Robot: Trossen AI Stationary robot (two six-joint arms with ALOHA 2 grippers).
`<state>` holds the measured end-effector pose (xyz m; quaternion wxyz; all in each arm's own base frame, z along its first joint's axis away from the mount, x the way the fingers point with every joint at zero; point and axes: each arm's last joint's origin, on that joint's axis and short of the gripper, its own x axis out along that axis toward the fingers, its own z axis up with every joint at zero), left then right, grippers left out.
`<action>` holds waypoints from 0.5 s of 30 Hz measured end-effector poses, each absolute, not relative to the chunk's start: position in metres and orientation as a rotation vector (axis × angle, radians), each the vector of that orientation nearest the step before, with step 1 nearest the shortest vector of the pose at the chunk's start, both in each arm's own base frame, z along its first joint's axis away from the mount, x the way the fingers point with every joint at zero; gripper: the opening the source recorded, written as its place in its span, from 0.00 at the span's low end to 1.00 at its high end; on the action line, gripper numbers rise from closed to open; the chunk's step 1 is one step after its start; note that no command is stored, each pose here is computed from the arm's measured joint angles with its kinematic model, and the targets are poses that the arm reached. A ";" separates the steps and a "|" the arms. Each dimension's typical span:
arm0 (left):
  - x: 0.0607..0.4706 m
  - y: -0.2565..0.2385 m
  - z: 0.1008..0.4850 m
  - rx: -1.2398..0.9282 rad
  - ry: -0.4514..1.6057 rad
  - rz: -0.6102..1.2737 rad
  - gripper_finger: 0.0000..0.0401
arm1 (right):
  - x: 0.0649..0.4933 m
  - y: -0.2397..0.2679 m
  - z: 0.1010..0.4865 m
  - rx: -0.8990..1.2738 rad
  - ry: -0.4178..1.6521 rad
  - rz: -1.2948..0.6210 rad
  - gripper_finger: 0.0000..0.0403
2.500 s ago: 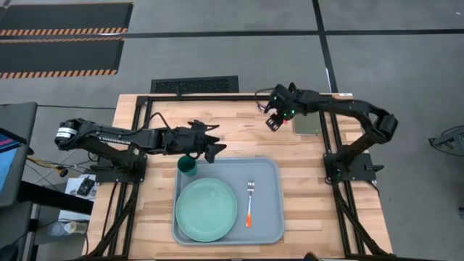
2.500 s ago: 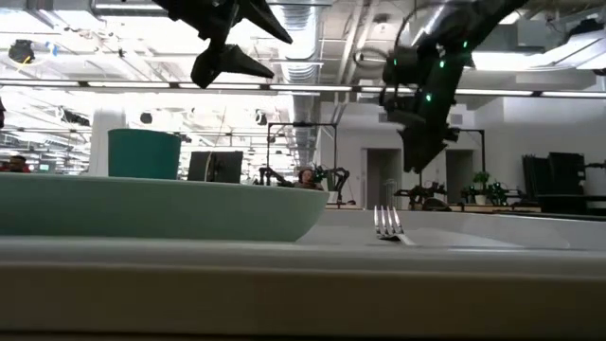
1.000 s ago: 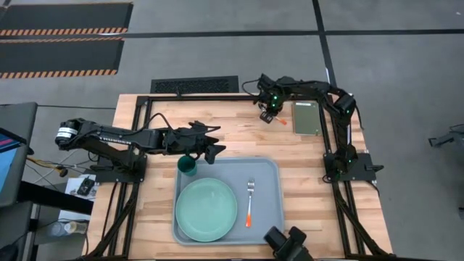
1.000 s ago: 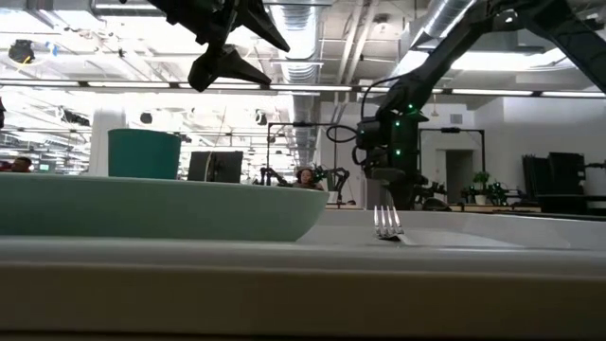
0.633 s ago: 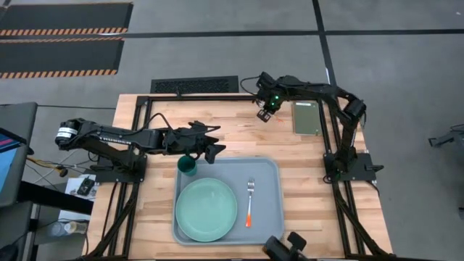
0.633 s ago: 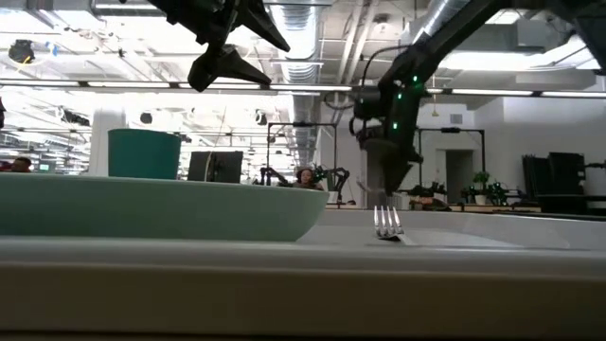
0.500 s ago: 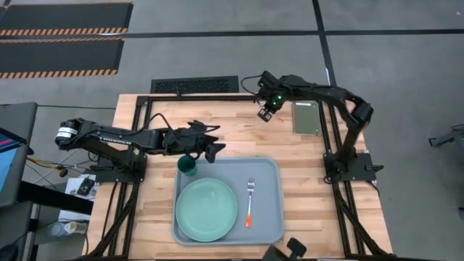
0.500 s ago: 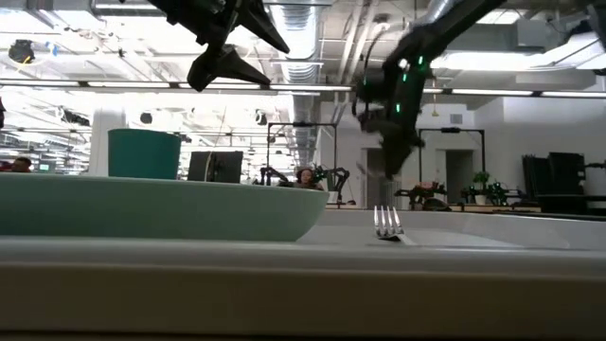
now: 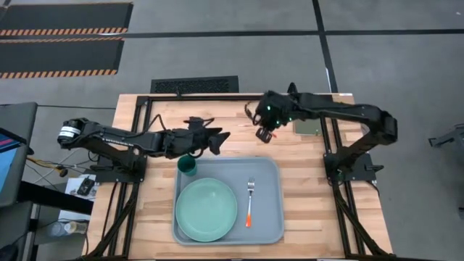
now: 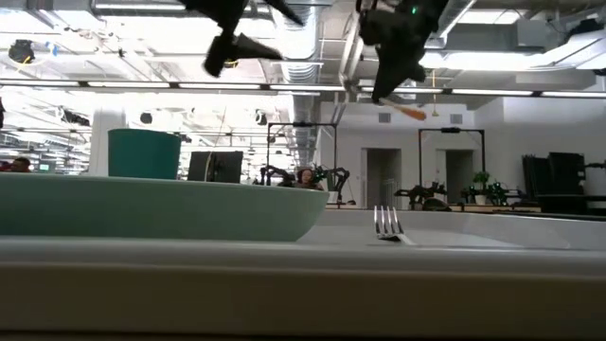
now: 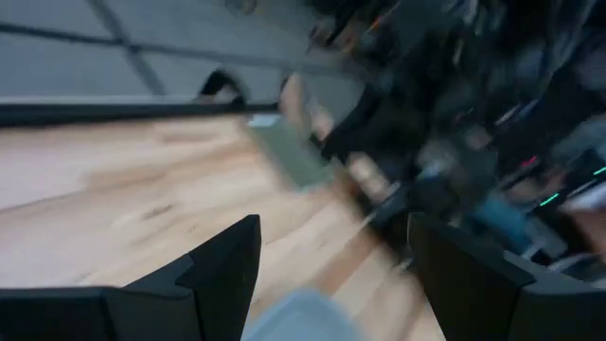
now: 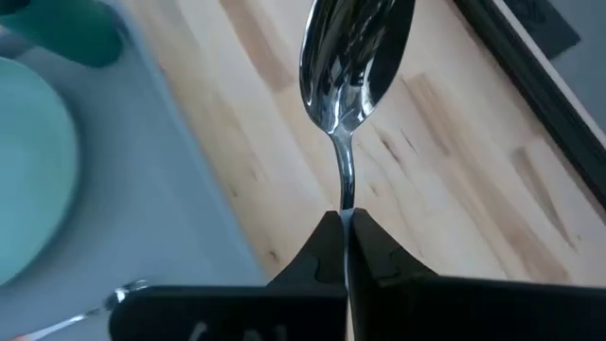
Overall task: Pick and place plate/cup/fork/spoon on tray
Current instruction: Put the orange spoon to the right side of the blue plate on the blue serving tray
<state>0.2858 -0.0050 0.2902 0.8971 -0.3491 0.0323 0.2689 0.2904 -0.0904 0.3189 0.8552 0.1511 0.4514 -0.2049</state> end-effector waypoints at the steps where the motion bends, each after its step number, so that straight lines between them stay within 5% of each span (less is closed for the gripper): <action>1: 0.290 -0.004 0.291 -0.735 0.039 0.545 0.63 | 0.291 -0.083 0.321 0.311 0.940 -0.428 0.01; 15: 0.310 0.001 0.271 -0.829 0.059 0.509 0.63 | 0.316 -0.008 0.304 0.152 0.981 -0.399 0.01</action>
